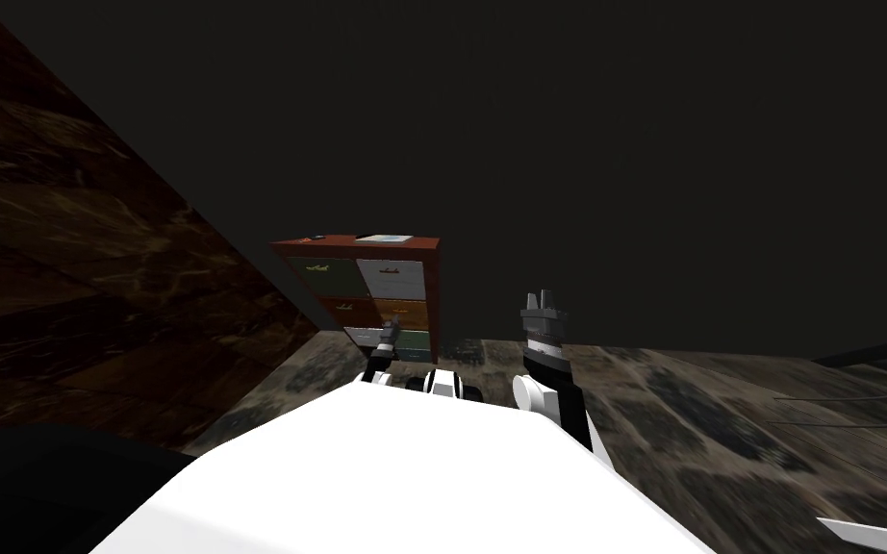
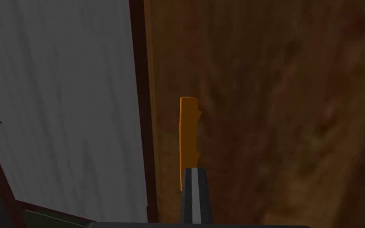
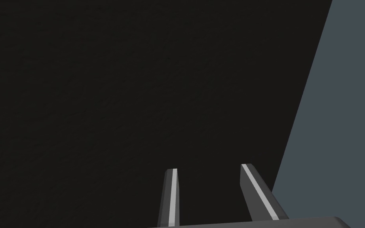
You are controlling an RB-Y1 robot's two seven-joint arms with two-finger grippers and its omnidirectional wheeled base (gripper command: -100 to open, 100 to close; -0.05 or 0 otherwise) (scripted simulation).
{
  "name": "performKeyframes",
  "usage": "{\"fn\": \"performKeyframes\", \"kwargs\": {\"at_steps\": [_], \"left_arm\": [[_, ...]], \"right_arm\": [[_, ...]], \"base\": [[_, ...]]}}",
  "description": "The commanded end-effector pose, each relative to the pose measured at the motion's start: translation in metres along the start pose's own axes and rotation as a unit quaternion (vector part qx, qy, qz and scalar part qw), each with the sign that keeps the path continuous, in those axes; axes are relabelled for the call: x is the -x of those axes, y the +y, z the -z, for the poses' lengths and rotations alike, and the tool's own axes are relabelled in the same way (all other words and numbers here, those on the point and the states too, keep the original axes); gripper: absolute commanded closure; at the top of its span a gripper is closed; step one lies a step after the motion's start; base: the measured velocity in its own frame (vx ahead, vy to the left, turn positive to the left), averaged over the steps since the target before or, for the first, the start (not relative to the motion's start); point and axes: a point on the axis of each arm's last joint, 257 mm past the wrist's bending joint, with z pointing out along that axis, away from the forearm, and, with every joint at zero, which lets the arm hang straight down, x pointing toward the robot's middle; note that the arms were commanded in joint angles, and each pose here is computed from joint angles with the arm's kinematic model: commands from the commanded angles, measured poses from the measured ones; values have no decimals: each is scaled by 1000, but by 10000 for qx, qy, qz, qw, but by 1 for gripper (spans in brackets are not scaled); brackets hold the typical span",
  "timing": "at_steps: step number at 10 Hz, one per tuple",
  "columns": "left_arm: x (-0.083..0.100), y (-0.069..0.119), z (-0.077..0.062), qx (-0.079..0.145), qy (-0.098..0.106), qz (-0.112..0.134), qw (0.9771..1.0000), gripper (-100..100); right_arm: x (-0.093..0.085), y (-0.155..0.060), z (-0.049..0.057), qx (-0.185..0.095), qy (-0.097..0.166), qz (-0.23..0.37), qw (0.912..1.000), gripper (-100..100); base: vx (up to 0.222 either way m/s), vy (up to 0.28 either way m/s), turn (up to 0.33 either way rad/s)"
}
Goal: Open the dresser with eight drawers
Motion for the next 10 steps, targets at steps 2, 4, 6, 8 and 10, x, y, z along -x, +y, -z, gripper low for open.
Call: {"fn": "performKeyframes", "kwargs": {"at_steps": [2,4,6,8,10], "left_arm": [[9,-5,-9,66,88,-203,9997,-100],[7,-6,-14,134,66,-200,9997,-100],[8,-7,-18,204,59,-223,9995,-100],[8,-9,-23,262,51,-244,9993,-100],[8,-10,-26,323,45,-267,9991,-100]], "right_arm": [[0,0,0,0,0,0,10000,0],[0,0,0,0,0,0,10000,0],[0,0,0,0,0,0,10000,0],[0,0,0,0,0,0,10000,0],[0,0,0,0,0,0,10000,0]], "base": [[-1,-42,2],[-5,-46,2],[-11,-49,2],[-1,-51,2],[-6,-47,3]]}}
